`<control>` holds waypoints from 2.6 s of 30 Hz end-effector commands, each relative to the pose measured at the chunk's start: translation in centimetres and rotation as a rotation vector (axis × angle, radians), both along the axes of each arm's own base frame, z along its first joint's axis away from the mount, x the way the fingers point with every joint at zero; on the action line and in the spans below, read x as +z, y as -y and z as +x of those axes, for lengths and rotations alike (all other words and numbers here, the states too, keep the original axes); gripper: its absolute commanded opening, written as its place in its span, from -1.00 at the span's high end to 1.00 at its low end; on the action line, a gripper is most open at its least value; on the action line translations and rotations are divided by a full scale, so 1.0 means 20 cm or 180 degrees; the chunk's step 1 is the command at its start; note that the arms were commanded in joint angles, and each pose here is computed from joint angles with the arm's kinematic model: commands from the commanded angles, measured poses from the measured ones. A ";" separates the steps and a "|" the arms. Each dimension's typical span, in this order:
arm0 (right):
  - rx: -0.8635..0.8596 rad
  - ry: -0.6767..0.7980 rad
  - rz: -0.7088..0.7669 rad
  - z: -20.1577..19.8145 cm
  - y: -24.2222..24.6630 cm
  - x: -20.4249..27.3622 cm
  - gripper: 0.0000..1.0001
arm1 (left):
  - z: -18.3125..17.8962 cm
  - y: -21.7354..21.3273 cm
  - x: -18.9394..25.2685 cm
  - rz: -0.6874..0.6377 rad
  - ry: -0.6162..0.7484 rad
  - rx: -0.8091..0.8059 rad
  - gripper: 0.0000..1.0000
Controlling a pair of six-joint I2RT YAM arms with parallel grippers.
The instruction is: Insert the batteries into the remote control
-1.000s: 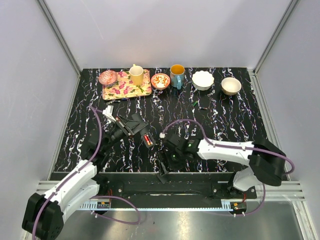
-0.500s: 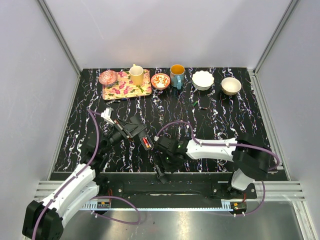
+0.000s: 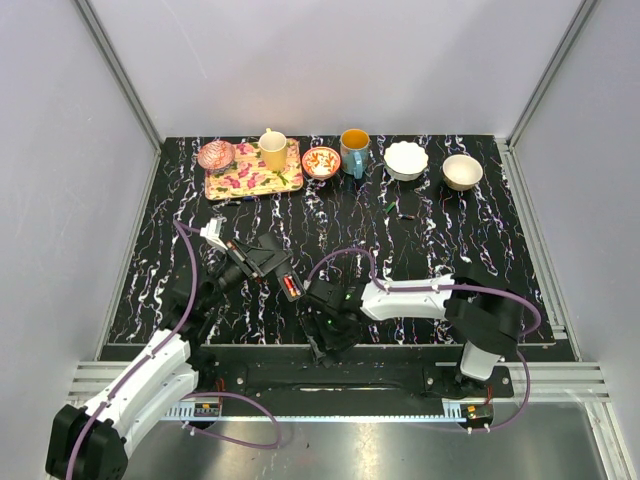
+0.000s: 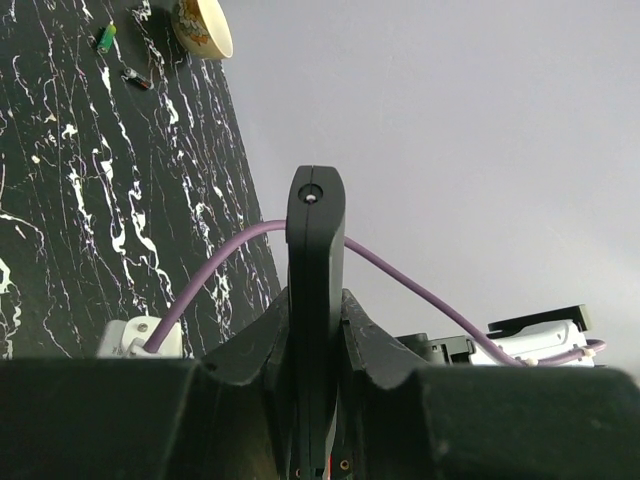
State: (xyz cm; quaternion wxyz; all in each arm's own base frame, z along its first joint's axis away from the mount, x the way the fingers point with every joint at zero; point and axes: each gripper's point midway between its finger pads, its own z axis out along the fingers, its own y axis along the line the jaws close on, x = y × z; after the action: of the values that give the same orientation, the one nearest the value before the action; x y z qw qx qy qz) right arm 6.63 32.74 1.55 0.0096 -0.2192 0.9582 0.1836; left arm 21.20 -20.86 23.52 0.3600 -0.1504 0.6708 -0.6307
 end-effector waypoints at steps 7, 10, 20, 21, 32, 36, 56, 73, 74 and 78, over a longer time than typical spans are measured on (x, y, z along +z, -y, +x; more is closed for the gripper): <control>0.0029 0.0047 0.0127 0.01 -0.12 0.01 -0.47 | 0.00 -0.01 0.05 -0.0040 0.0159 0.0034 1.00; 0.0007 0.0057 0.0104 0.02 -0.12 0.00 -0.40 | -0.01 -0.01 0.04 -0.0036 0.0150 0.0030 1.00; -0.0086 0.0215 0.0176 0.06 -0.13 0.07 0.15 | 0.00 -0.01 0.04 -0.0026 0.0148 0.0045 1.00; -0.0094 0.0232 0.0155 0.06 -0.11 0.08 0.17 | 0.00 -0.01 0.04 -0.0028 0.0152 0.0045 1.00; -0.0369 0.0672 0.0285 0.20 0.00 0.34 0.27 | 0.00 -0.01 0.05 -0.0029 0.0177 0.0046 1.00; -0.1004 0.0749 0.0357 0.47 0.17 0.40 0.29 | 0.01 -0.01 0.04 -0.0020 0.0175 0.0071 1.00; -0.5053 0.0552 0.0469 1.23 0.63 0.23 0.32 | 0.04 -0.02 0.05 -0.0010 0.0260 0.0144 1.00; -0.3316 0.0749 0.0621 1.31 0.36 0.48 -0.57 | 0.02 -0.02 -0.01 0.0005 0.0235 0.0095 1.00; -0.2962 0.0791 0.0607 1.29 0.34 0.49 -0.54 | 0.02 -0.02 -0.01 0.0023 0.0228 0.0096 1.00; -0.1666 0.1088 0.0012 1.17 0.48 0.41 -0.64 | 0.00 -0.01 -0.04 0.0076 0.0225 0.0060 1.00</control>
State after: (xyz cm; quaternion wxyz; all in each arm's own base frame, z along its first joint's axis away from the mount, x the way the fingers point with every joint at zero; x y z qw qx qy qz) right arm 32.52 25.05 10.59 0.2238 0.2525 0.9196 0.2014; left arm 21.70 -20.54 21.61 0.3714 -0.1544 0.6773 -0.6160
